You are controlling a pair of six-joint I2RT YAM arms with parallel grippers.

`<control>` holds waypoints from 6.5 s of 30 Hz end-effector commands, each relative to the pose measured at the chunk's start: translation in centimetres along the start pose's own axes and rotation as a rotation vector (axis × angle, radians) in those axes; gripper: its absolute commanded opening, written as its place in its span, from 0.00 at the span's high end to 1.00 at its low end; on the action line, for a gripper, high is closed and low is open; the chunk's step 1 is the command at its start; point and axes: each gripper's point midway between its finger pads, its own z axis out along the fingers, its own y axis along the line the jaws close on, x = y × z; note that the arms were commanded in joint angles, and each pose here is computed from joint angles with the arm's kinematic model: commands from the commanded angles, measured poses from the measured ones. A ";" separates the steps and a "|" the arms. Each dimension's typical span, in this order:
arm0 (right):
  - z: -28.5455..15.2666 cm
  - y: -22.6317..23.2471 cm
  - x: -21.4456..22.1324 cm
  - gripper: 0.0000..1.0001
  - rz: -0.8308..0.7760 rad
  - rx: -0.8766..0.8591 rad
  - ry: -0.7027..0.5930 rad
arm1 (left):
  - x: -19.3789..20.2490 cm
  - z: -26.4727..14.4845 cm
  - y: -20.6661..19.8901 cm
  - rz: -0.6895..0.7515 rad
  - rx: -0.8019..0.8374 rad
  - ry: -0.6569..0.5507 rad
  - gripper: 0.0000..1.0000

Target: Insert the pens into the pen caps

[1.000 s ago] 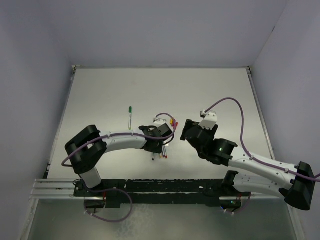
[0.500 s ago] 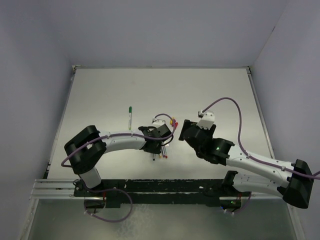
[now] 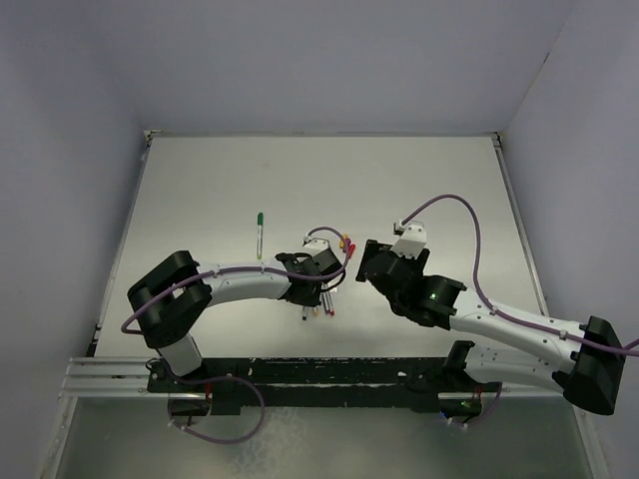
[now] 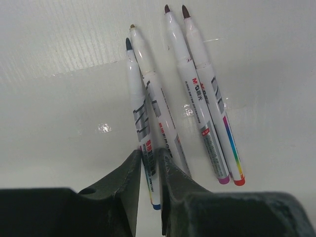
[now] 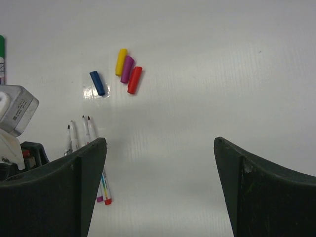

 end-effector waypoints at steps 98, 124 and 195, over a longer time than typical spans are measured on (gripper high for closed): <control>17.3 9.4 7.2 0.76 -0.435 -0.274 0.478 | -1.8 -14.0 0.8 0.044 0.659 -0.532 1.00; 15.6 7.7 11.1 0.74 -0.440 -0.216 0.549 | -2.3 -14.2 1.0 0.034 0.638 -0.546 1.00; -10.9 14.3 -14.1 1.00 0.335 -1.248 -0.416 | -7.7 -24.3 -4.4 0.011 1.088 -0.926 1.00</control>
